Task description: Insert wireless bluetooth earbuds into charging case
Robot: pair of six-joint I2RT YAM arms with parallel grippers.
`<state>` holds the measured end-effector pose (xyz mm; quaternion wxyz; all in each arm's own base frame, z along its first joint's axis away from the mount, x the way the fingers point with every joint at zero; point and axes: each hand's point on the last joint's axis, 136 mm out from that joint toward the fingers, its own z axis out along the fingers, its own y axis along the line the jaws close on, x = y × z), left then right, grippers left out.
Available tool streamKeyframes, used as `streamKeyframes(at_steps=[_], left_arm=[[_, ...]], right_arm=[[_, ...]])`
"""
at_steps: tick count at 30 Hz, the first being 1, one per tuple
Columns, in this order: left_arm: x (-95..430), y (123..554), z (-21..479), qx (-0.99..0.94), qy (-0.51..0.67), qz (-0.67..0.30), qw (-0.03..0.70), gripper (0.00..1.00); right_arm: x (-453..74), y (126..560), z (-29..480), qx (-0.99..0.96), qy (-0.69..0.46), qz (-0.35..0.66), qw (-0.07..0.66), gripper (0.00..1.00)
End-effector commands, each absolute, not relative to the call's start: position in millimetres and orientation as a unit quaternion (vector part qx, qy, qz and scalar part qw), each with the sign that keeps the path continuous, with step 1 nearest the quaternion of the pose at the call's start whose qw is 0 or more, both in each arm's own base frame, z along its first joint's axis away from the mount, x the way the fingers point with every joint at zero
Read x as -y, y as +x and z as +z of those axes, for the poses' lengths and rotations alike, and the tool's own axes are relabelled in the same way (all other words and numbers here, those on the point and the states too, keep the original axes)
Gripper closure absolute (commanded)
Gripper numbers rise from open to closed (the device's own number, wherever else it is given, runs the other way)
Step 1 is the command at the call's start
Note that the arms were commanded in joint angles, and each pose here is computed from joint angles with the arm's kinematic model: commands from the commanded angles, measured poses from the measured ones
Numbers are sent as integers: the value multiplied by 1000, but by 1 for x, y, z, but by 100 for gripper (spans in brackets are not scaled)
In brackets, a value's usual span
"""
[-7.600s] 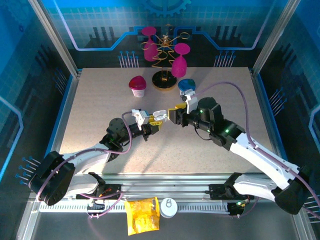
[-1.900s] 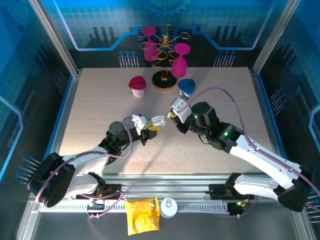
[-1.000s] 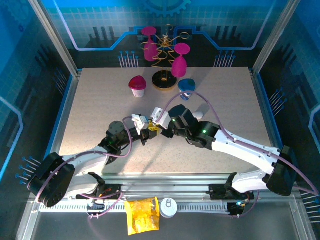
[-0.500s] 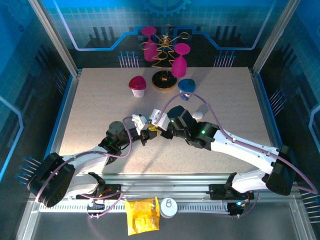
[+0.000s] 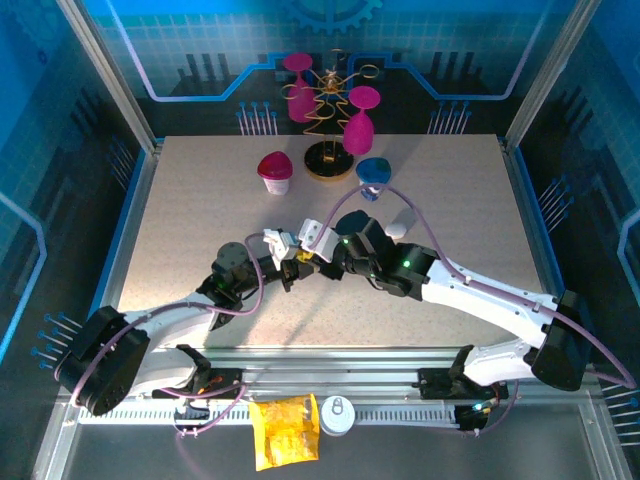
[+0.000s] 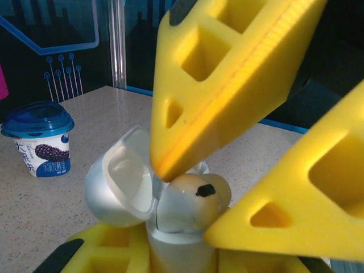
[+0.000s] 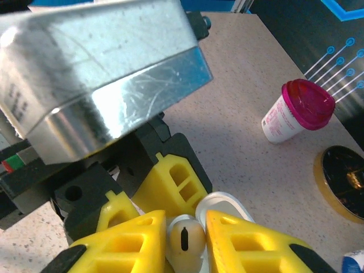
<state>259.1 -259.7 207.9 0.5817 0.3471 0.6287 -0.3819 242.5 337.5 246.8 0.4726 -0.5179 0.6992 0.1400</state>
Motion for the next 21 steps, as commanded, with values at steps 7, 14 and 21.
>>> streamKeyframes(at_steps=[7,14,21], left_arm=[[258,259,231,-603,347,-384,607,79],[258,260,229,-605,346,-384,606,79],[259,259,233,-596,350,-386,611,79]], right_arm=[[-325,244,264,-705,-479,179,492,68],[-315,240,286,-693,-444,239,515,55],[-292,250,303,-699,-374,292,536,41]])
